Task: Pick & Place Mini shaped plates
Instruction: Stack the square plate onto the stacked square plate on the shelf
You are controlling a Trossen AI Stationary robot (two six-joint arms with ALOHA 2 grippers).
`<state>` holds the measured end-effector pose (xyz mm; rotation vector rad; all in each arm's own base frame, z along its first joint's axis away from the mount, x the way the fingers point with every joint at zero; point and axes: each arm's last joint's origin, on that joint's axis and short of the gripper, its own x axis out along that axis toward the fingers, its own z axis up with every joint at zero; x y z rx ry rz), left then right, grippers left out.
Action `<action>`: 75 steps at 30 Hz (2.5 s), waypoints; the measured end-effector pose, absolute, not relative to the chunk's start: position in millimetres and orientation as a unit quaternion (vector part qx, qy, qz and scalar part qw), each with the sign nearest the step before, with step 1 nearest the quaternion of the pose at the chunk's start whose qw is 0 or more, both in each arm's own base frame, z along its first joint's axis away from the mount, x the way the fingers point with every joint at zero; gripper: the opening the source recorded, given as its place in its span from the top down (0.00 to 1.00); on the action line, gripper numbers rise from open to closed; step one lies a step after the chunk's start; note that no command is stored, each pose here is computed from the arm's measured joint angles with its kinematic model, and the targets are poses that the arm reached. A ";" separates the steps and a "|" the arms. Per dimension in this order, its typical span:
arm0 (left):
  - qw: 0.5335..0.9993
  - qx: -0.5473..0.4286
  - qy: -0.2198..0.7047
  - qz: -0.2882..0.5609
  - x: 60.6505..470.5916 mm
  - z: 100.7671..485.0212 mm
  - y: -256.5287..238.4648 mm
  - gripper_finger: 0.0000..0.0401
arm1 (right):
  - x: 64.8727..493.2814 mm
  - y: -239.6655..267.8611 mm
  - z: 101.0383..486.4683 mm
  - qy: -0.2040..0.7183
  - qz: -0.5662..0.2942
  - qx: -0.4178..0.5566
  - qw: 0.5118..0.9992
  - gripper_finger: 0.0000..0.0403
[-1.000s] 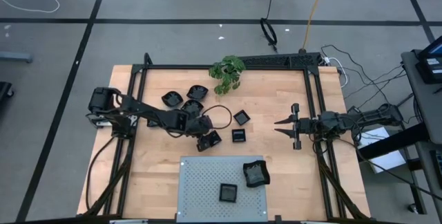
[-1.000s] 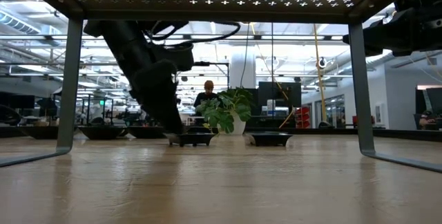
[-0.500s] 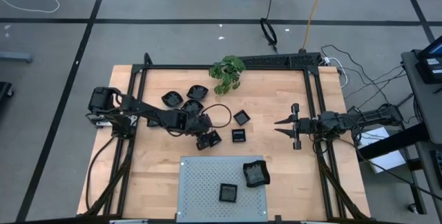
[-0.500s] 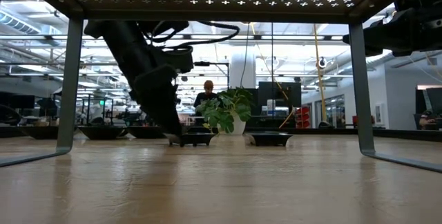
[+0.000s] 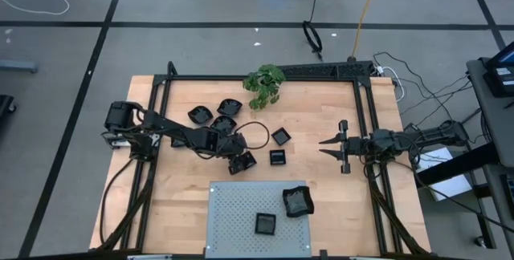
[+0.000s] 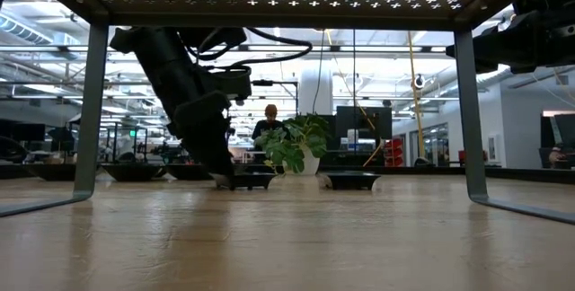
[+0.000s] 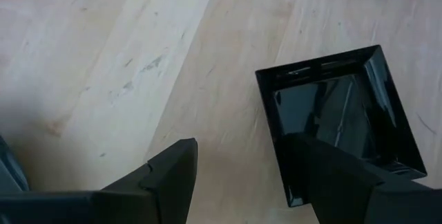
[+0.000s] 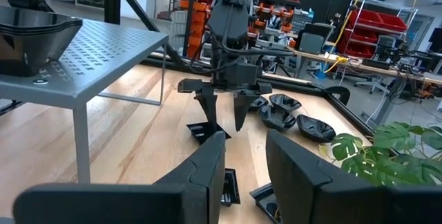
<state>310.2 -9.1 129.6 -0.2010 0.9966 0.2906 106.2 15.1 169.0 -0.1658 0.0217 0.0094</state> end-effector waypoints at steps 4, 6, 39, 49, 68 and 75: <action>0.862 -0.103 0.475 0.143 309.9 129.5 -9.0 0.39 | 106.2 15.1 169.0 0.011 0.005 -0.083 0.996 0.76; 0.861 -0.106 0.475 0.145 309.9 129.5 -9.0 0.39 | 106.3 15.1 169.0 0.011 0.005 -0.083 0.996 0.77; 0.864 -0.089 0.476 0.137 309.6 131.1 -9.0 0.89 | 106.3 15.0 169.0 0.011 0.005 -0.083 0.996 0.76; 0.884 -0.090 0.443 0.119 306.1 155.0 -9.3 0.96 | 106.3 15.1 169.0 0.011 0.005 -0.083 0.996 0.76; 0.953 -0.099 0.271 0.090 271.6 253.3 -8.0 0.98 | 106.2 15.1 169.0 0.011 0.005 -0.083 0.996 0.76; 0.976 -0.136 0.171 0.004 262.0 287.7 -19.8 0.95 | 106.2 15.1 169.0 0.011 0.005 -0.083 0.996 0.76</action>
